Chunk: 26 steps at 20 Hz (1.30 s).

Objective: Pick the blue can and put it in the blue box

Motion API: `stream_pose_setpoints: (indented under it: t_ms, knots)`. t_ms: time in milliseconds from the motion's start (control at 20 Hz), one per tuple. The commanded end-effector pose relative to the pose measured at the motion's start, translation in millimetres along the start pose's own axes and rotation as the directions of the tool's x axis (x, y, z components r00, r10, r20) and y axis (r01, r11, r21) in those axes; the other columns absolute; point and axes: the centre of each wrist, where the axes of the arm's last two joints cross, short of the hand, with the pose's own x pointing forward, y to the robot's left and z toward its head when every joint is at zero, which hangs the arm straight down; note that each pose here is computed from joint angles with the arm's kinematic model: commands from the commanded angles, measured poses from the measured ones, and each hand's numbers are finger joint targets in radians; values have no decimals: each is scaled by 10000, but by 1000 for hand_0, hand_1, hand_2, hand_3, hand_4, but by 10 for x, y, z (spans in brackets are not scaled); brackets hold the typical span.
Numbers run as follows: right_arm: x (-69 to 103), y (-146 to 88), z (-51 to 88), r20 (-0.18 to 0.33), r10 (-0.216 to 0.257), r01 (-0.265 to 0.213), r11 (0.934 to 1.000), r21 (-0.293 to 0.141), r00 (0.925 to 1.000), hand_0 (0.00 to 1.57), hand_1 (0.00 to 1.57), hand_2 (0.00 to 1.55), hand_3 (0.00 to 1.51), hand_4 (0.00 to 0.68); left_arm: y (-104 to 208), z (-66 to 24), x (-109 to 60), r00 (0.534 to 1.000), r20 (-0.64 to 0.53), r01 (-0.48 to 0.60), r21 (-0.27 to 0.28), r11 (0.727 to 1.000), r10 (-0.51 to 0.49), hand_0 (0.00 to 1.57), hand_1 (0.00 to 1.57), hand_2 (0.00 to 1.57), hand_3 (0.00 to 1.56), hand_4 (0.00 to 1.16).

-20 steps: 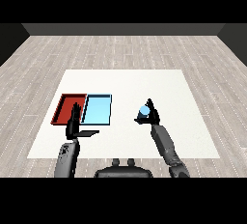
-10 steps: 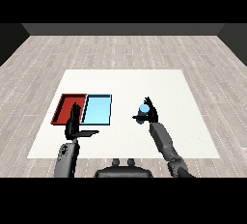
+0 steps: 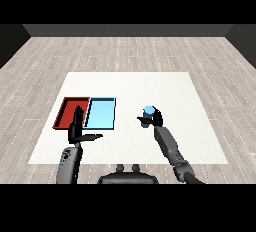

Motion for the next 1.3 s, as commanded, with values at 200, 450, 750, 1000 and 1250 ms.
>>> stream_pose_setpoints:
  t_ms: [200, 450, 750, 1000, 1250]
  knots:
    - [77, 83, 129, 1109, 495, -540, 9978, 374, 9926, 1463, 1463, 1471, 1349, 453, -123, -121, 36, 10000, 12, 27, -144, 9999, -27, 0, 0, 0, 0, 0]
    - [438, 252, 176, 2080, 1052, -1158, 9925, 394, 9725, 1452, 1452, 1475, 1367, 498, 5, 5, 48, 10000, -94, 6, -240, 9997, -8, 0, 0, 0, 0, 0]
    - [732, 385, -40, 2436, 662, -870, 9933, 757, 9676, 1464, 1464, 1486, 1387, 525, -566, -54, 24, 9989, -318, -367, -1155, 9926, 332, 0, 0, 0, 0, 0]
    - [793, 431, 39, 2769, 452, -824, 9888, 1242, 9598, 1448, 1448, 1471, 1355, 534, -471, -78, -29, 9980, -353, -556, -1208, 9911, 516, 0, 0, 0, 0, 0]
    - [700, 168, 238, 2769, 523, -866, 9898, 1131, 9595, 1448, 1448, 1471, 1355, 534, -430, -94, -37, 9968, -501, -668, -1092, 9918, 616, 0, 0, 0, 0, 0]
